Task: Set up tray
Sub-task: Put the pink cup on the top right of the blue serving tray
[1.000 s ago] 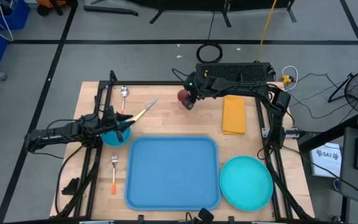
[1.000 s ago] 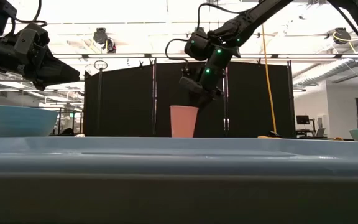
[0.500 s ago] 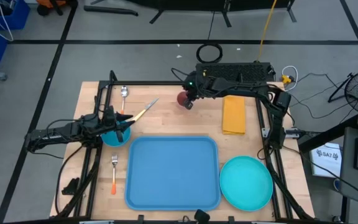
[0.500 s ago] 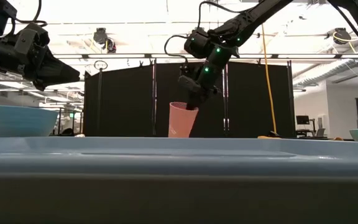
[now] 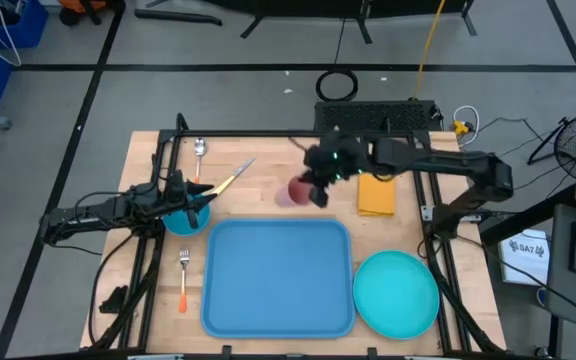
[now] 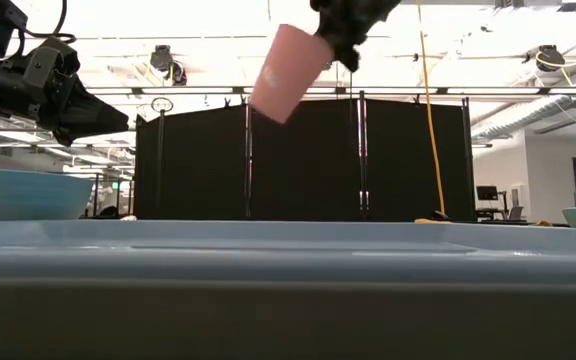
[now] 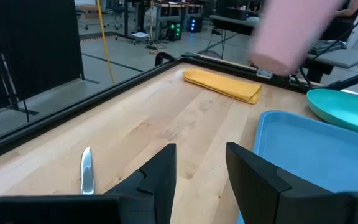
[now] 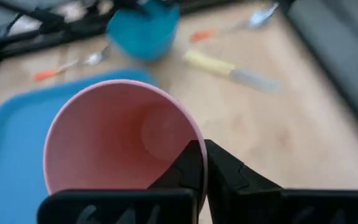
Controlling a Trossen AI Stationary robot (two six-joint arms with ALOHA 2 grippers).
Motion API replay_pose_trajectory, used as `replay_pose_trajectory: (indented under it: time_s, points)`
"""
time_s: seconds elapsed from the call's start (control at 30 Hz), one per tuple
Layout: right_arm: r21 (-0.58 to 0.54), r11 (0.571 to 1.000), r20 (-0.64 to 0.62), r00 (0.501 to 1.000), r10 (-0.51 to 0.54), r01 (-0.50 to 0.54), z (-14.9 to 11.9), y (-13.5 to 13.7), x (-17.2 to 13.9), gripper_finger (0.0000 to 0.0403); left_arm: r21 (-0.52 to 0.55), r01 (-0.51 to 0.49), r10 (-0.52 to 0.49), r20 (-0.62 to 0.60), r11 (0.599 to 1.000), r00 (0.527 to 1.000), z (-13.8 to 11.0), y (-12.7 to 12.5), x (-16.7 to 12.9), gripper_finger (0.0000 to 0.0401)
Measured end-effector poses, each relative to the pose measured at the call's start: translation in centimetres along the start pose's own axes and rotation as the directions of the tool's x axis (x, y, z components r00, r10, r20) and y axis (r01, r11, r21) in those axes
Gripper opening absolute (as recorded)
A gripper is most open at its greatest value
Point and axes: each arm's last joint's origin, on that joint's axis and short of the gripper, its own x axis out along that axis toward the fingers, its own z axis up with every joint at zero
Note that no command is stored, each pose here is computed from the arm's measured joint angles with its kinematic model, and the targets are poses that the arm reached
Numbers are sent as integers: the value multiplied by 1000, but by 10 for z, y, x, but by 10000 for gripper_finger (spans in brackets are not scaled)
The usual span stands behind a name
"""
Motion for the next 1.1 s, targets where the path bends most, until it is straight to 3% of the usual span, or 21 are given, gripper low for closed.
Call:
replay_pose_trajectory:
  time_s: [0.17, 0.33, 0.5, 0.63, 1.1]
  points:
    - [47, 999, -183, 983, -5, 14, -24, 33, 3, 1, -6, 0, 0, 0, 1000, 1000, 0, 0, 0, 143]
    - [96, 993, -340, 940, -37, 74, -62, 43, 21, 0, -26, 0, 0, 0, 1000, 1000, 0, 0, 0, 143]
    - [107, 989, -339, 939, -57, 98, -78, 45, 32, 0, -26, 0, 0, 1, 1000, 1000, 0, 0, 0, 143]
    - [111, 993, -264, 964, -7, 38, -73, 50, 36, 0, -33, 0, 0, 1, 999, 1000, 0, 0, 0, 143]
    - [170, 975, -450, 892, -51, 142, -105, 44, 38, 0, -32, 0, 0, 1, 999, 1000, 0, 0, 0, 143]
